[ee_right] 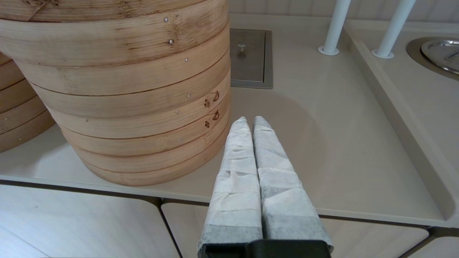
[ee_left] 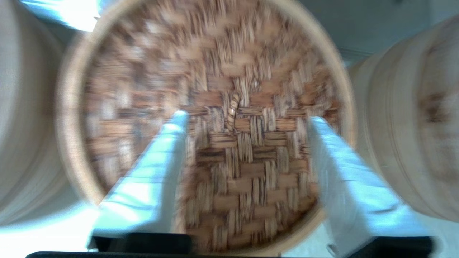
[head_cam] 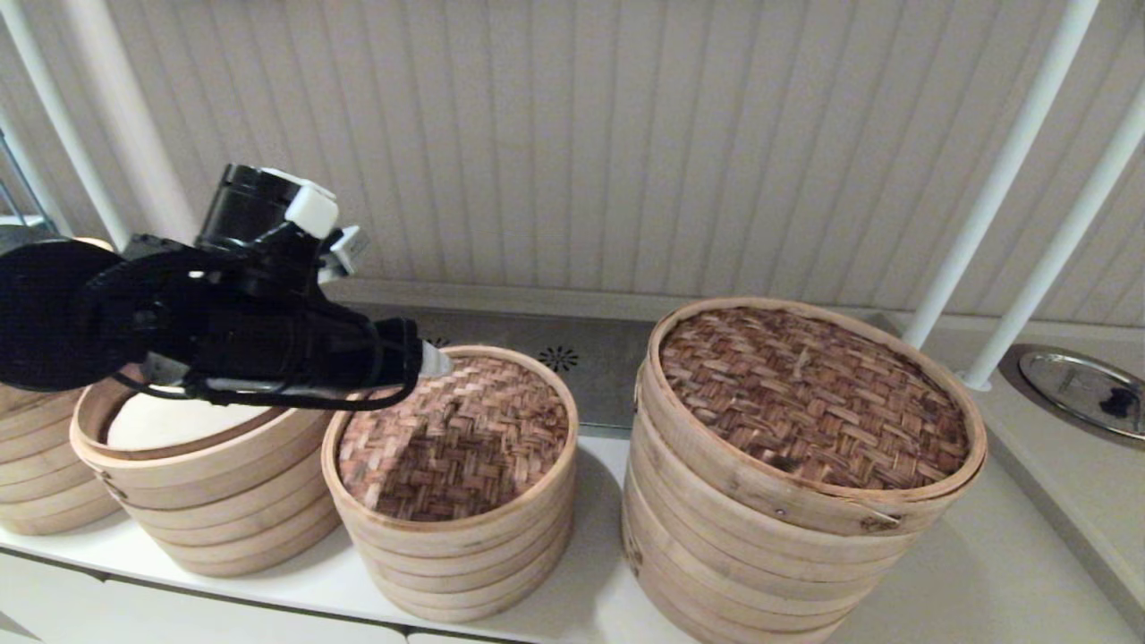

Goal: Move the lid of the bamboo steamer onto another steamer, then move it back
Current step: Pick up the steamer

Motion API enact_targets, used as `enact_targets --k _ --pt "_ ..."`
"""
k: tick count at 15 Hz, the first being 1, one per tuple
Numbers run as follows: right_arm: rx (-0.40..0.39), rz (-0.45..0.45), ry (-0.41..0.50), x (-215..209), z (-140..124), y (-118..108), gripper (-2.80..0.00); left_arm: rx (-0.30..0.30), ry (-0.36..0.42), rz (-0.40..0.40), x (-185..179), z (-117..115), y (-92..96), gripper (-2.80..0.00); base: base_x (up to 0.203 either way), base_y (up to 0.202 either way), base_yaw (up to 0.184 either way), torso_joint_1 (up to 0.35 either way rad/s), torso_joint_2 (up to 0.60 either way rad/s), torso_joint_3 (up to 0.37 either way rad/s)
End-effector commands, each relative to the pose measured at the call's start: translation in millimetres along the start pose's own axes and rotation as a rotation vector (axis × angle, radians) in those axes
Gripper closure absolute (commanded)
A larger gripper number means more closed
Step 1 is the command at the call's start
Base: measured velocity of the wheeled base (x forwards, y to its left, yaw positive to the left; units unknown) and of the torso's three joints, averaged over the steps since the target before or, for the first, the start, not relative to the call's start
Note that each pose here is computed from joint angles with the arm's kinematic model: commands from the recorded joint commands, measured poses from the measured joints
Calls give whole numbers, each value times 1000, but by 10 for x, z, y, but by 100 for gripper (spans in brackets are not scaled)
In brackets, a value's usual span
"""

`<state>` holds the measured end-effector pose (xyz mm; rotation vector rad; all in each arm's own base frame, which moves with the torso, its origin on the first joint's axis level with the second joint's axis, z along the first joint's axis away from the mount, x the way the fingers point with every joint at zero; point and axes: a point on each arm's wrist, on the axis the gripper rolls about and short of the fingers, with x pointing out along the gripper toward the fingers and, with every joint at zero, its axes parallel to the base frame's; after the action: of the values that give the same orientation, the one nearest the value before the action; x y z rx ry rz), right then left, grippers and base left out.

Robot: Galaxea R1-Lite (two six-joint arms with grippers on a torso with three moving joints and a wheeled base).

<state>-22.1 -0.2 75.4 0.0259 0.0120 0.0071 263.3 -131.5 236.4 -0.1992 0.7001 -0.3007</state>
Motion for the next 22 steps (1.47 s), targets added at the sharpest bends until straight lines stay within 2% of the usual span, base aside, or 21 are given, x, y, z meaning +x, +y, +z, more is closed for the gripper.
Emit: enact_targets --k 1,4,7,11,15,17,19,22 --pt "0 0 2 1 0 0 0 6 -118 -12 -487 73 -8 0 0 0 0 0 0 0" --pt "0 0 -1 -1 4 0 0 40 -211 78 -1022 -62 100 0 0 0 0 0 0 0" --pt "0 0 -1 -1 4 0 0 50 -269 156 -1430 -392 345 0 0 0 0 0 0 0" --pt "0 0 0 0 0 0 0 -40 -295 385 -1534 -754 805 0 0 0 0 0 0 0" --pt "0 0 0 0 0 0 0 -10 -331 360 -1566 -1303 940 0 0 0 0 0 0 0" --pt "0 0 0 0 0 0 0 -36 -307 370 -1508 -1588 996 0 0 0 0 0 0 0" --pt "0 0 -2 -1 4 0 0 -51 -325 379 -1473 -1817 1036 0 0 0 0 0 0 0" --pt "0 0 0 0 0 0 0 -37 -375 389 -1386 -2003 1088 0 0 0 0 0 0 0"
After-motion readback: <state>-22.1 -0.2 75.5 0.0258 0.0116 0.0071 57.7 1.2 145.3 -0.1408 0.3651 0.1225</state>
